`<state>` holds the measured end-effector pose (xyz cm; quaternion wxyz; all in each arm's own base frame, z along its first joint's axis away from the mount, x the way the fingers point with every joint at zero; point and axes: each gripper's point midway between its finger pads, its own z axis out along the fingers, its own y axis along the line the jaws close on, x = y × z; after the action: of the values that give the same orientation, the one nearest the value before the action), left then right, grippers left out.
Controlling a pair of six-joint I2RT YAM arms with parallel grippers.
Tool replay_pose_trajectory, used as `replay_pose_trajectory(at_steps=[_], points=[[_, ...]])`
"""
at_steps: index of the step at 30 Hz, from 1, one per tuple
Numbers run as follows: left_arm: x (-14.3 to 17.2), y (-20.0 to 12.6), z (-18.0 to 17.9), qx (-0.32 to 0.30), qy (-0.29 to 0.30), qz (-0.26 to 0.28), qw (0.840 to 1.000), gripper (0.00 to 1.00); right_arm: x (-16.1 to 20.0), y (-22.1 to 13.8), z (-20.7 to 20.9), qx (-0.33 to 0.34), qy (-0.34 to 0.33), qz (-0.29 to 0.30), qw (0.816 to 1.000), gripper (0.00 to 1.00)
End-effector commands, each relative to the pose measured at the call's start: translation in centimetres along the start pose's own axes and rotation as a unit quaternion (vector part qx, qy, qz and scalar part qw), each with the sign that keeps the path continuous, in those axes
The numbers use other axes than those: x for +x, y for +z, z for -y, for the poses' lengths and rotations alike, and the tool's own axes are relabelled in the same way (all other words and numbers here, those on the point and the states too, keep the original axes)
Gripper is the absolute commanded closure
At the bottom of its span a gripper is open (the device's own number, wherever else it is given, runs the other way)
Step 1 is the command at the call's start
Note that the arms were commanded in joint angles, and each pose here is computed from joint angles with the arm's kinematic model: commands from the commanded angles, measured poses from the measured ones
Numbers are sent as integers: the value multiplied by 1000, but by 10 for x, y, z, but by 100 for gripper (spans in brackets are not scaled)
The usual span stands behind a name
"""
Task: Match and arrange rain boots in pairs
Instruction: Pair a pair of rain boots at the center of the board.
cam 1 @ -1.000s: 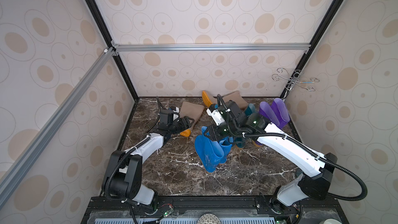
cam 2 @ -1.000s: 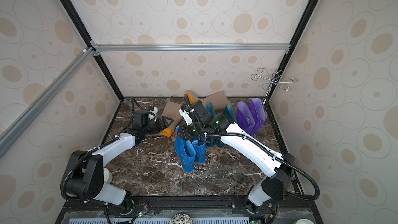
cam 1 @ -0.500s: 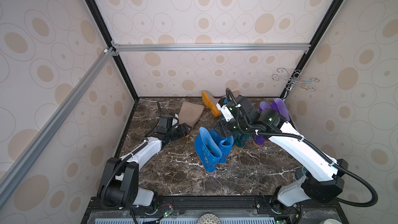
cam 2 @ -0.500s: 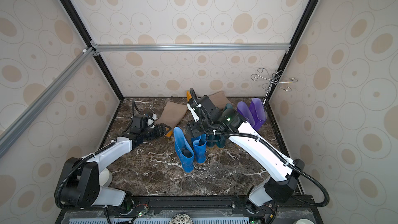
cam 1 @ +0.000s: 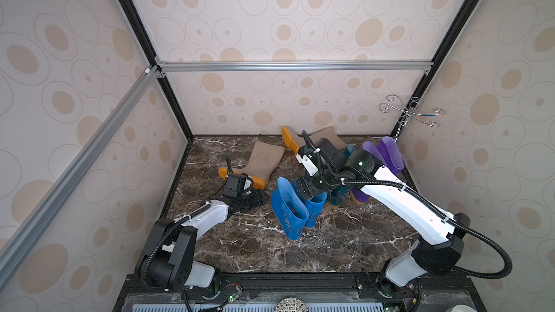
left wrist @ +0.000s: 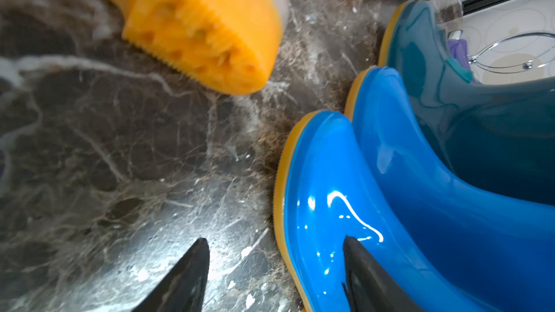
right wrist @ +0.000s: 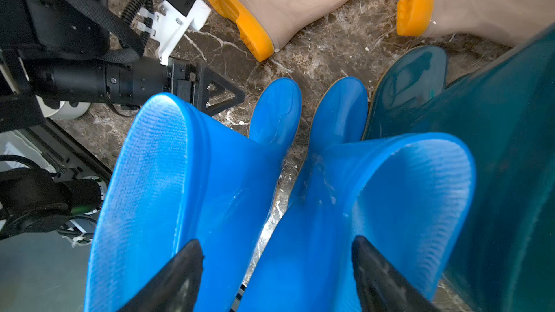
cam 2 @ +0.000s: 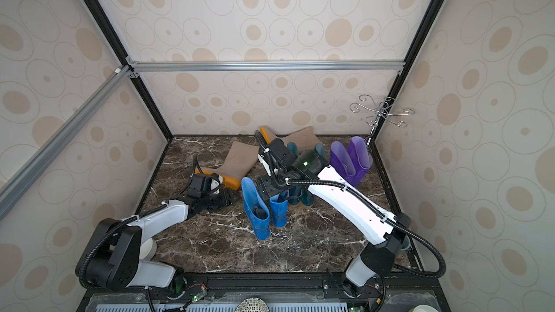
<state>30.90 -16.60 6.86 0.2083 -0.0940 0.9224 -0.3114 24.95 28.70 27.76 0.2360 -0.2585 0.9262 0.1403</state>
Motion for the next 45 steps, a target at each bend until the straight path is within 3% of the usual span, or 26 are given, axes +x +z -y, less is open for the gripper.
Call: replay_pose_trajectory(at_steps=[1, 2, 3, 11, 15, 19, 26, 31, 34, 37, 39, 41, 45], points=[[1, 5, 9, 14, 1, 3, 1000, 33, 0, -1, -10, -11, -11, -9, 1000, 20], [2, 7, 11, 16, 1, 1, 1000, 34, 0, 1, -13, -17, -17, -10, 1000, 20], [3, 10, 12, 17, 1, 0, 1000, 35, 0, 2, -19, -26, -27, -11, 999, 13], [10, 24, 25, 39, 6, -19, 999, 36, -10, -12, -12, 1, -22, 27, 999, 10], [14, 33, 31, 46, 10, -29, 998, 36, -14, -16, -26, -59, -16, 51, 997, 8], [16, 42, 35, 54, 10, -37, 998, 36, -4, -5, -32, -81, -21, 26, 996, 8], [13, 48, 43, 58, 18, -40, 997, 35, 6, 9, -8, -9, -19, -9, 1000, 12], [8, 50, 47, 61, 20, -34, 997, 36, -2, 16, -5, 21, -25, -14, 999, 26], [0, 51, 53, 64, 26, -26, 997, 35, -8, 26, -4, 47, -22, -28, 998, 39], [-10, 51, 58, 60, 40, -17, 997, 34, -12, 35, 3, 81, -8, -48, 996, 63], [-17, 51, 62, 61, 49, -8, 997, 32, -20, 36, 3, 90, 3, -39, 995, 84], [-25, 48, 70, 62, 62, -1, 996, 31, -29, 33, 9, 109, 21, -20, 994, 97], [-66, 19, 86, 29, 121, 77, 989, 27, -46, 17, 34, 160, 49, 26, 986, 100]])
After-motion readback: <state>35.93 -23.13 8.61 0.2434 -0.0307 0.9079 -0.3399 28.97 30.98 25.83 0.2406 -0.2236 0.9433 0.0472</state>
